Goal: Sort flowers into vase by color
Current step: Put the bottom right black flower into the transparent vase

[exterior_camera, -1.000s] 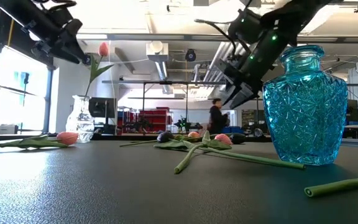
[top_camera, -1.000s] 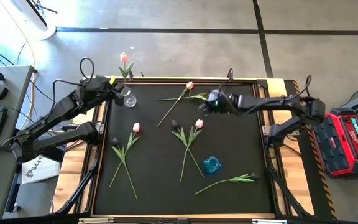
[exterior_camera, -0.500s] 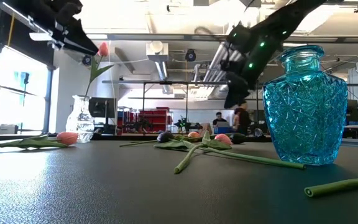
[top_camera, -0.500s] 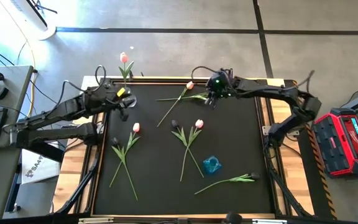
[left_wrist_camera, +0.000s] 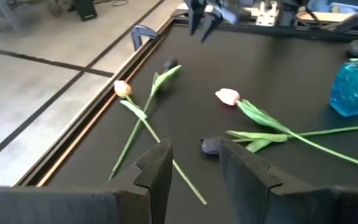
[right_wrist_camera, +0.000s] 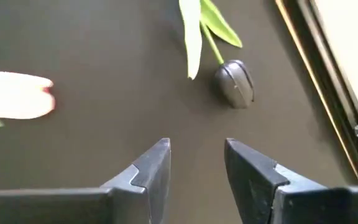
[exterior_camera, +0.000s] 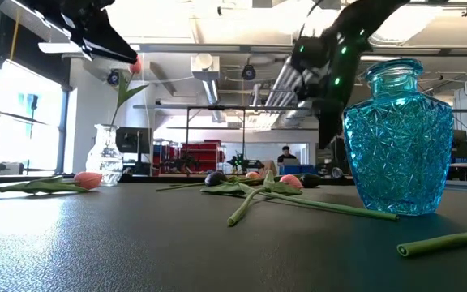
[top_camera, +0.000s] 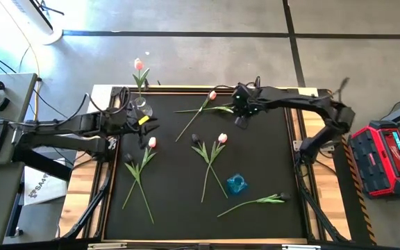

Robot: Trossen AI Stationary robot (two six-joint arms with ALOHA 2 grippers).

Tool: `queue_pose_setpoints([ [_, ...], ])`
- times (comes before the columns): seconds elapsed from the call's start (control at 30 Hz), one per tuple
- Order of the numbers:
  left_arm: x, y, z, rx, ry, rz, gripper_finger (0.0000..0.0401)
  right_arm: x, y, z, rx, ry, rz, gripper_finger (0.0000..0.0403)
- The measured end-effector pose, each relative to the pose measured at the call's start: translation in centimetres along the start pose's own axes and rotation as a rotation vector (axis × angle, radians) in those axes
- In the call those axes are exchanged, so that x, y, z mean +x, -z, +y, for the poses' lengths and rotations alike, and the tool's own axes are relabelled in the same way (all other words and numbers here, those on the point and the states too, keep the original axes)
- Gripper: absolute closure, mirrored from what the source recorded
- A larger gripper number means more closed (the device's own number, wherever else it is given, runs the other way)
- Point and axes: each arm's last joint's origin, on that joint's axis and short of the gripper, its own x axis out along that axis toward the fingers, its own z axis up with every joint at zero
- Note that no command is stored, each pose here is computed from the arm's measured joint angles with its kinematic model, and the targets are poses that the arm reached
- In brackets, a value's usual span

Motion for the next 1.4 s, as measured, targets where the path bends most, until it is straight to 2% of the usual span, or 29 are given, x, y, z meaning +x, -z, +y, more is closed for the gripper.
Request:
queue_pose_setpoints([
  [0.13, 0.5, -0.1, -0.7, 0.008, 0.028, -0.004, 0.0280, -3.3, 1.7, 0.8, 0.089, -0.106, 0.024, 0.0263],
  [0.23, 1.2, -0.2, -1.2, 0.002, 0.011, 0.007, 0.0280, -5.2, 3.3, 2.0, 0.142, -0.112, 0.098, 0.0263],
  [0.37, 2.5, -0.1, -1.9, -0.002, 0.009, 0.032, 0.0280, -6.9, 4.9, 4.4, 0.088, -0.081, 0.145, 0.0263],
  [0.57, 4.5, 0.3, -3.6, -0.022, 0.044, 0.081, 0.0280, -8.4, 7.1, 9.0, -0.022, -0.110, 0.217, 0.0263],
  [0.7, 5.5, 0.7, -4.7, -0.063, 0.061, 0.104, 0.0280, -8.7, 9.3, 12.0, -0.029, -0.125, 0.273, 0.0263],
  [0.9, 6.4, 0.8, -6.6, -0.053, 0.123, 0.091, 0.0280, -8.3, 13.6, 16.4, -0.046, -0.229, 0.360, 0.0263],
  [1.1, 7.2, 0.6, -8.2, -0.059, 0.176, 0.028, 0.0280, -8.5, 17.4, 19.6, -0.093, -0.304, 0.350, 0.0263],
  [1.2, 7.6, 0.4, -9.2, -0.061, 0.225, -0.007, 0.0280, -8.7, 18.6, 20.7, -0.096, -0.351, 0.326, 0.0263],
  [1.4, 8.9, 0.9, -11.0, -0.044, 0.295, -0.028, 0.0280, -8.8, 20.9, 22.4, -0.194, -0.423, 0.242, 0.0263],
])
